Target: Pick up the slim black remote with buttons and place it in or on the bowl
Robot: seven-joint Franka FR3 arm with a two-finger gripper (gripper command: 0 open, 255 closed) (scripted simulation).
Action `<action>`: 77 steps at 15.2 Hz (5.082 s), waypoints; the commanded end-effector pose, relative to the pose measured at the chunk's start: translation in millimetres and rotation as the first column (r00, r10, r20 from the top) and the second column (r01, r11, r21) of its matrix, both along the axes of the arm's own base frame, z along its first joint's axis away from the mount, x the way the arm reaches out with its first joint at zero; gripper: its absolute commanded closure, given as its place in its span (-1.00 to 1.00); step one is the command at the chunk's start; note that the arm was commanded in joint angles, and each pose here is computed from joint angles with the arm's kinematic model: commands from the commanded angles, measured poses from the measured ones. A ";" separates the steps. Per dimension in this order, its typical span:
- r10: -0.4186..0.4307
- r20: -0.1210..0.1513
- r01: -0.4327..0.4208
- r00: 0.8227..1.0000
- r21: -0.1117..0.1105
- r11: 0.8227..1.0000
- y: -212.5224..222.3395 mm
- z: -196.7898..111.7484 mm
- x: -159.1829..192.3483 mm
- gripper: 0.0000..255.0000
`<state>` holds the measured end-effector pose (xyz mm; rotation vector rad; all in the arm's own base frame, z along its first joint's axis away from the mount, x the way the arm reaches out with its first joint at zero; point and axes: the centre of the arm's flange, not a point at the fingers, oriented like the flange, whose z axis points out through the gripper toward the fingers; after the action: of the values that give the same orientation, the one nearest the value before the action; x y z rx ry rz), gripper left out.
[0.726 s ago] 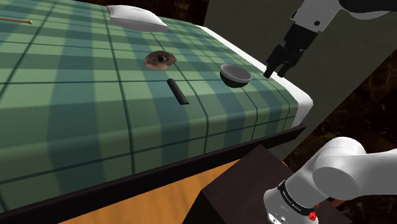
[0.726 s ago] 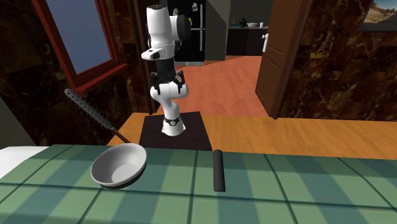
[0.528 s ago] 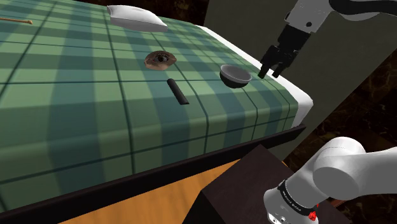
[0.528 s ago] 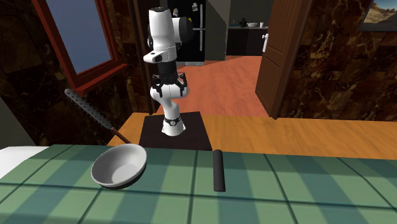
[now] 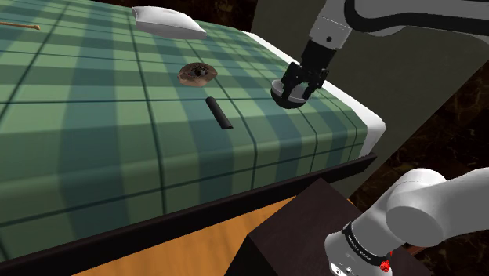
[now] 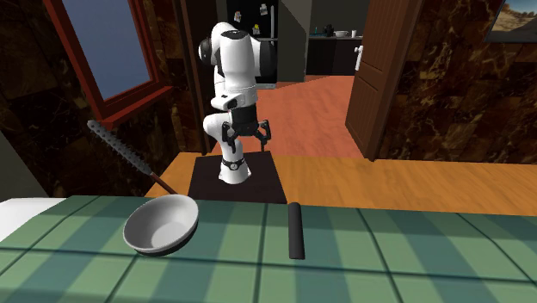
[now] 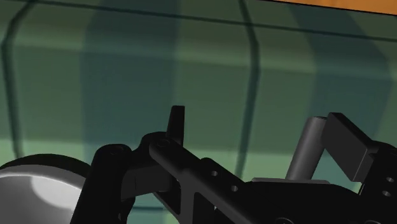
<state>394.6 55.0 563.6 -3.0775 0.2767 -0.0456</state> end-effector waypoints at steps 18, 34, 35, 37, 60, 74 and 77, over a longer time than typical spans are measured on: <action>-0.128 -0.029 0.128 0.991 0.033 0.991 109.7 -111.2 184.9 -1.00; -0.128 -0.029 0.128 0.991 0.033 0.991 112.9 -151.0 185.5 1.00; -0.128 -0.029 0.128 0.991 0.033 0.991 112.9 -151.0 185.5 1.00; -0.128 -0.029 0.128 0.991 0.033 0.991 112.8 -151.1 185.9 1.00; -0.128 -0.029 0.128 0.991 0.033 0.991 112.9 -61.3 185.5 1.00; -0.128 -0.029 0.128 0.991 0.033 0.991 99.7 4.1 184.2 1.00; -0.128 -0.029 0.128 0.991 0.033 0.991 60.4 3.0 180.4 1.00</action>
<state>579.1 128.7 568.0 -3.0233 0.4722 -0.0043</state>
